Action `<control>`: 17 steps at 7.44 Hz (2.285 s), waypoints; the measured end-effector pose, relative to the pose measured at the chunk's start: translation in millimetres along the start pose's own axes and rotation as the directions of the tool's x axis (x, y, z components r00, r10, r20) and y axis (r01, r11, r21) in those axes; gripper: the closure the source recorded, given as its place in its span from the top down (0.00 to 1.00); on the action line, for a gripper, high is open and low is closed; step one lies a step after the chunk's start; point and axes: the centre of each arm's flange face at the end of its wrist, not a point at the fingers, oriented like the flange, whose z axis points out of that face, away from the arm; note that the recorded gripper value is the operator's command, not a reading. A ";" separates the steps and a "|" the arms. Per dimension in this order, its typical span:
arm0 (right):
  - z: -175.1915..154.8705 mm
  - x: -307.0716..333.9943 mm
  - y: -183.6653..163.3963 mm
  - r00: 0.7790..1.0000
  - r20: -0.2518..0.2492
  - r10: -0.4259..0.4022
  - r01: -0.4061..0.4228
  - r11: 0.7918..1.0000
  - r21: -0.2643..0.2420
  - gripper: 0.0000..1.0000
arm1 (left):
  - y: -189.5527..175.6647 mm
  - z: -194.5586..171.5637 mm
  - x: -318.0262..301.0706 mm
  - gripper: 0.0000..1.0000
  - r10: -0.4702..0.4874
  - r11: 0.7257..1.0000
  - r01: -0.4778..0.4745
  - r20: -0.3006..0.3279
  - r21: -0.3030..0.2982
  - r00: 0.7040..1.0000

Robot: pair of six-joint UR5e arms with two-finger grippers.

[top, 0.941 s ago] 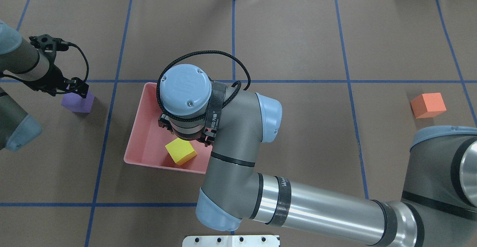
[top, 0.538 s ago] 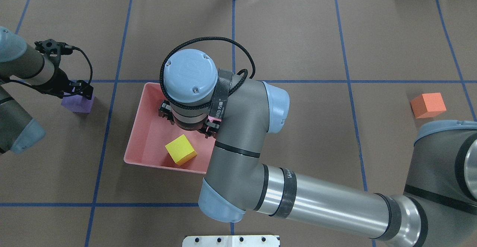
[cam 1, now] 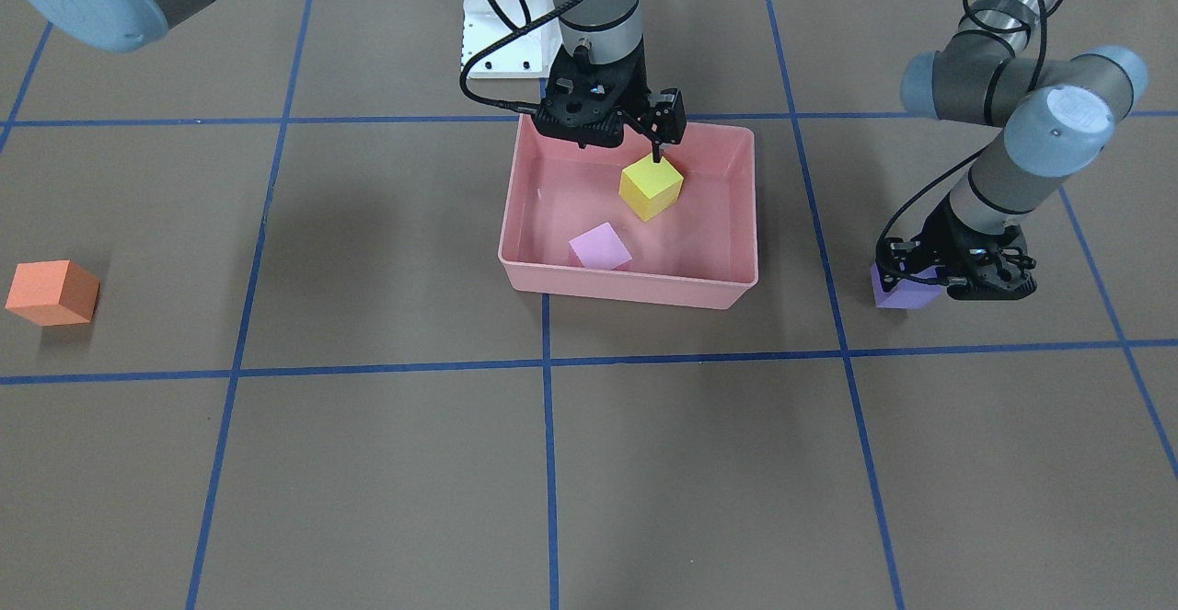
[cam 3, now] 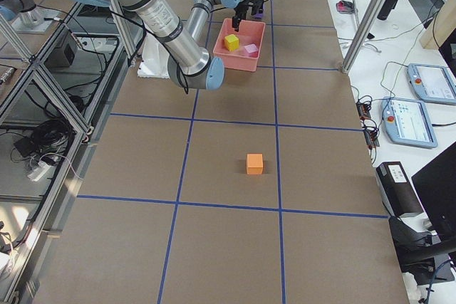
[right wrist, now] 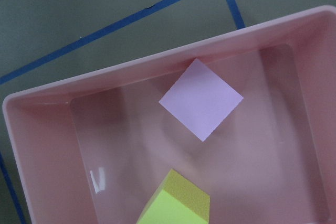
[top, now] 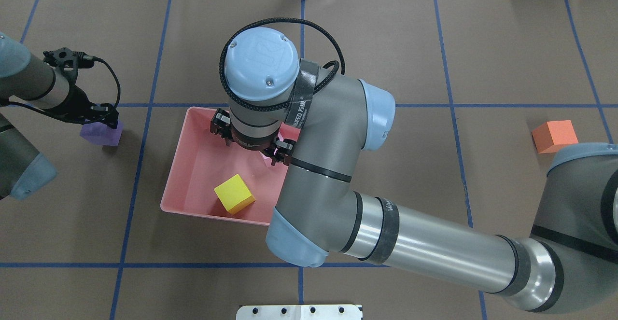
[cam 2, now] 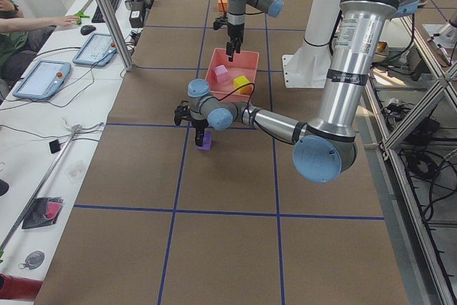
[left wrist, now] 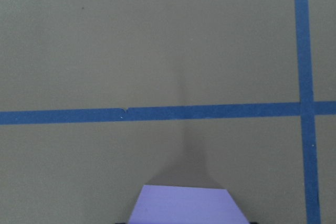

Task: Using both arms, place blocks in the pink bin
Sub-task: 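Grasp purple cube with left gripper while right gripper withdraws from bin, then lower purple cube into bin with left gripper while right gripper grasps orange cube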

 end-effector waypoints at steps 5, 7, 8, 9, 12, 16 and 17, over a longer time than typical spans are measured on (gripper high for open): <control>-71.1 83.5 -110.0 0.976 -0.202 -0.082 0.104 0.989 0.103 1.00 | -28.7 -136.4 77.2 0.00 -0.092 0.996 0.093 0.061 -0.013 0.994; -79.7 191.9 -204.6 0.906 -0.339 -0.253 0.296 0.952 0.082 1.00 | -28.5 -191.3 122.1 0.00 -0.114 0.993 0.115 0.072 -0.018 0.991; -80.1 252.6 -245.3 0.853 -0.382 -0.354 0.399 0.916 0.042 0.99 | -28.9 -208.1 140.5 0.00 -0.124 0.992 0.125 0.068 -0.022 0.990; -78.3 307.5 -276.7 0.812 -0.392 -0.434 0.477 0.879 0.016 0.99 | -30.1 -220.5 157.7 0.00 -0.130 0.991 0.132 0.056 -0.032 0.990; -63.4 417.1 -338.5 0.744 -0.340 -0.576 0.591 0.804 -0.069 1.00 | -16.2 -224.2 203.0 0.00 -0.128 0.989 0.129 0.024 -0.068 0.991; -46.3 526.3 -342.3 0.765 -0.279 -0.580 0.588 0.806 -0.062 1.00 | 54.0 -176.9 298.0 0.00 -0.126 0.989 0.130 0.068 -0.068 0.990; -41.8 545.8 -339.9 0.770 -0.267 -0.580 0.587 0.807 -0.061 1.00 | 61.4 -171.7 304.4 0.00 -0.117 0.990 0.122 0.075 -0.066 0.990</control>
